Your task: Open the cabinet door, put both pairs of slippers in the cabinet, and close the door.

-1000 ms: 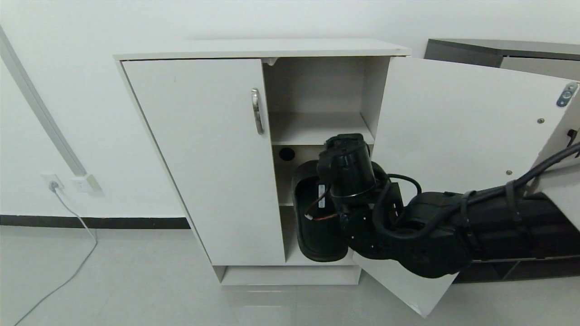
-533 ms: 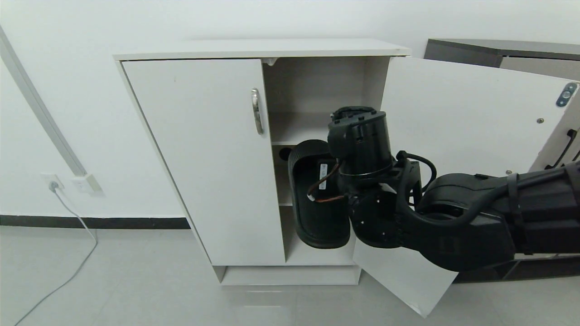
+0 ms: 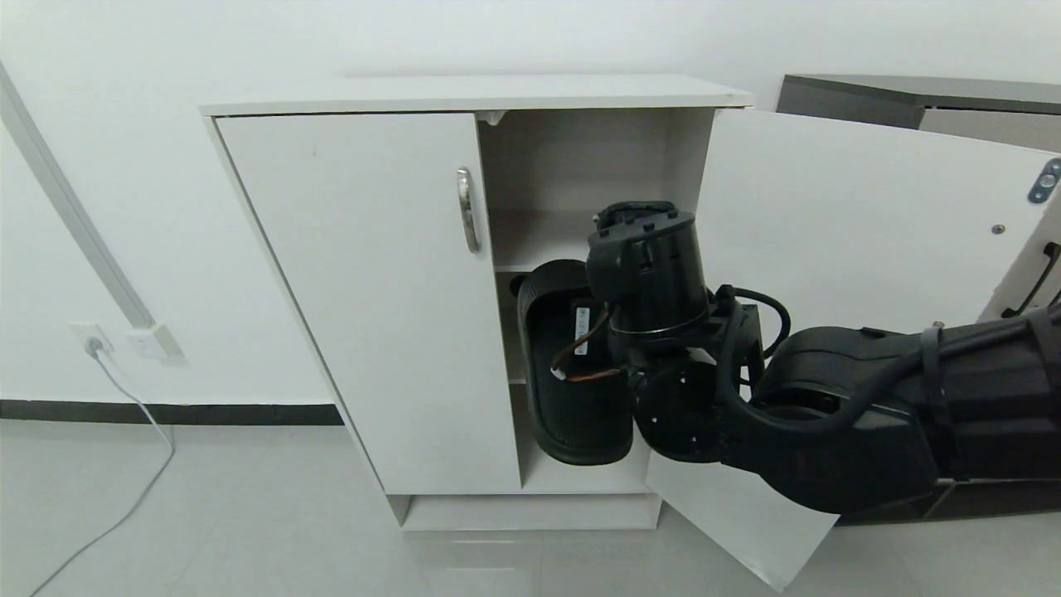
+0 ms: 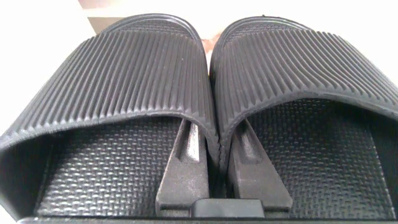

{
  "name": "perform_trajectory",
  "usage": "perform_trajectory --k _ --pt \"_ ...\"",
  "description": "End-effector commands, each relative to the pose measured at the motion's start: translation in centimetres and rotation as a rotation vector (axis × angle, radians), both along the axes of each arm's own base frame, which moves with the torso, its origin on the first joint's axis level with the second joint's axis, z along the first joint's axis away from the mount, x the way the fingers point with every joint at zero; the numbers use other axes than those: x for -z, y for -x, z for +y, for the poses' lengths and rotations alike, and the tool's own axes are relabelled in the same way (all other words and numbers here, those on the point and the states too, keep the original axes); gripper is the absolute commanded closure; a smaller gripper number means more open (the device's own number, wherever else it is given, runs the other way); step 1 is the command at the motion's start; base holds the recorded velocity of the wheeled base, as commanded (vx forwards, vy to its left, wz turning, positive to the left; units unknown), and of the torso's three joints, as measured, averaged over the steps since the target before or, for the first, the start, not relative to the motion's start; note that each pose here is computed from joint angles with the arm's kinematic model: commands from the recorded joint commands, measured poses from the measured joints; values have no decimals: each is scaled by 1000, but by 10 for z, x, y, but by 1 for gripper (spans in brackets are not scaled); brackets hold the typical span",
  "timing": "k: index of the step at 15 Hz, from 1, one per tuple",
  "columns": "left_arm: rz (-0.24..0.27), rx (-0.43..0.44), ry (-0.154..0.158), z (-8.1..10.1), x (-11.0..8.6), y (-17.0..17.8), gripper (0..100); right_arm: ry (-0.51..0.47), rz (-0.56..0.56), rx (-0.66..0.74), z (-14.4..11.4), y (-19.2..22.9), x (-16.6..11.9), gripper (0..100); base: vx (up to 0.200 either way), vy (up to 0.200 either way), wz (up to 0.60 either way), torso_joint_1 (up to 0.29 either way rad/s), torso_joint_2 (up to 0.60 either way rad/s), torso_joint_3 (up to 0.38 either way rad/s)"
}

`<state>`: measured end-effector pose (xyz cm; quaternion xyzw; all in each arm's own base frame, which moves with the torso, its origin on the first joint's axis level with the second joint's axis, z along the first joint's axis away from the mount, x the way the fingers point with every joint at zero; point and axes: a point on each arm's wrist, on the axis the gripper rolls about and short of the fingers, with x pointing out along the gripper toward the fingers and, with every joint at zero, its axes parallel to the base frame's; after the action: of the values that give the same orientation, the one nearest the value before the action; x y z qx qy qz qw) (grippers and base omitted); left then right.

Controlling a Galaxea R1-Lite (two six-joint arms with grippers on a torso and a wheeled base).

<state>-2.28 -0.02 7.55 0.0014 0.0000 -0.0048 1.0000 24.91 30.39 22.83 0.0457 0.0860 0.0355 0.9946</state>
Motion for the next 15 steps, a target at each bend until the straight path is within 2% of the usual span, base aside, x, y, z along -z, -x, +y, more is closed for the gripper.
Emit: perform_trajectory --k 1,8,14,15 --pt "0 0 0 0 0 0 100 8 6 2 2 -2 5 100 200 0 0 7 -2 7" --pt "0 0 1 0 0 0 100 17 13 4 2 -2 8 100 200 0 0 1 1 3" --pt "0 0 1 0 0 0 100 36 25 -11 11 -2 18 100 200 0 0 4 2 2" --pt "0 0 1 0 0 0 100 40 26 -13 11 -2 18 100 0 0 0 0 0 0"
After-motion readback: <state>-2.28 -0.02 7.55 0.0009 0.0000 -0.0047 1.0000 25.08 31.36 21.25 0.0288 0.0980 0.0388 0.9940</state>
